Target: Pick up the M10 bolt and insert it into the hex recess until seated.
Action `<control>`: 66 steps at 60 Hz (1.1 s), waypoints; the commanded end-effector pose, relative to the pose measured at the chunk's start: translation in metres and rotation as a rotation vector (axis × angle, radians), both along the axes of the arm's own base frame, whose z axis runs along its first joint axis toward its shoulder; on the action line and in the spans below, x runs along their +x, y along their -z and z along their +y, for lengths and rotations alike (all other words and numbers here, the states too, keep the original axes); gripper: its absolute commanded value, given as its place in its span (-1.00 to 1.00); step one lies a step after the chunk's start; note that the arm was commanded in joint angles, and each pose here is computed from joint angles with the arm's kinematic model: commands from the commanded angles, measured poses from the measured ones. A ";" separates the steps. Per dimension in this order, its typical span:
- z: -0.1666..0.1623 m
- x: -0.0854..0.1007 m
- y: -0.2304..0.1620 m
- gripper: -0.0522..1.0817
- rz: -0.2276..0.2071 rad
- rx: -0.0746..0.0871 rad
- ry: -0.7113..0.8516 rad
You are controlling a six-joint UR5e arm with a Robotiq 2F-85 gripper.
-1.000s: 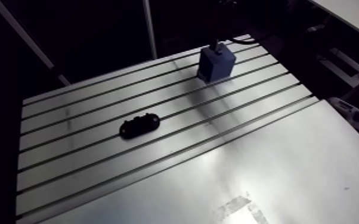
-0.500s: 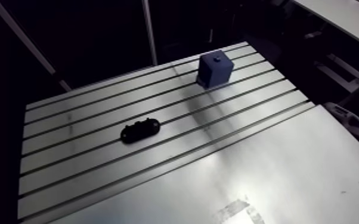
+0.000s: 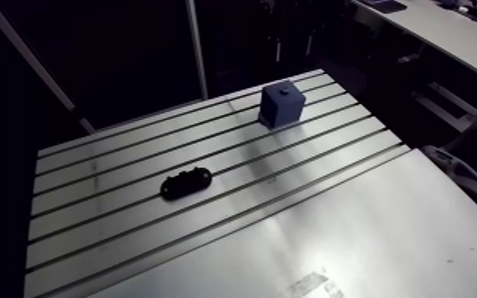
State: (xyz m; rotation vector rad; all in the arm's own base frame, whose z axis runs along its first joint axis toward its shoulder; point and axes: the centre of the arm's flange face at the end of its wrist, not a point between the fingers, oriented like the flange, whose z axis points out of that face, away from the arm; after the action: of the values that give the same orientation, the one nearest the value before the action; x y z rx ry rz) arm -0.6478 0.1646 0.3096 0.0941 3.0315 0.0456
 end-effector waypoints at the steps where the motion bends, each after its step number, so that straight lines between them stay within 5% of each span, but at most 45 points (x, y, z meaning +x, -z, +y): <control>1: 0.003 0.002 0.006 0.98 -0.004 -0.008 0.070; 49: 0.008 0.003 0.037 0.99 0.007 0.000 0.062; 61: 0.007 0.001 0.049 0.99 -0.007 -0.011 0.056; 66: 0.007 0.000 0.054 0.99 -0.007 -0.029 0.058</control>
State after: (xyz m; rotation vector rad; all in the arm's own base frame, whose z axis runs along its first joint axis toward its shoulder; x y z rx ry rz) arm -0.6460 0.1718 0.2654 0.1815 3.0229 0.0272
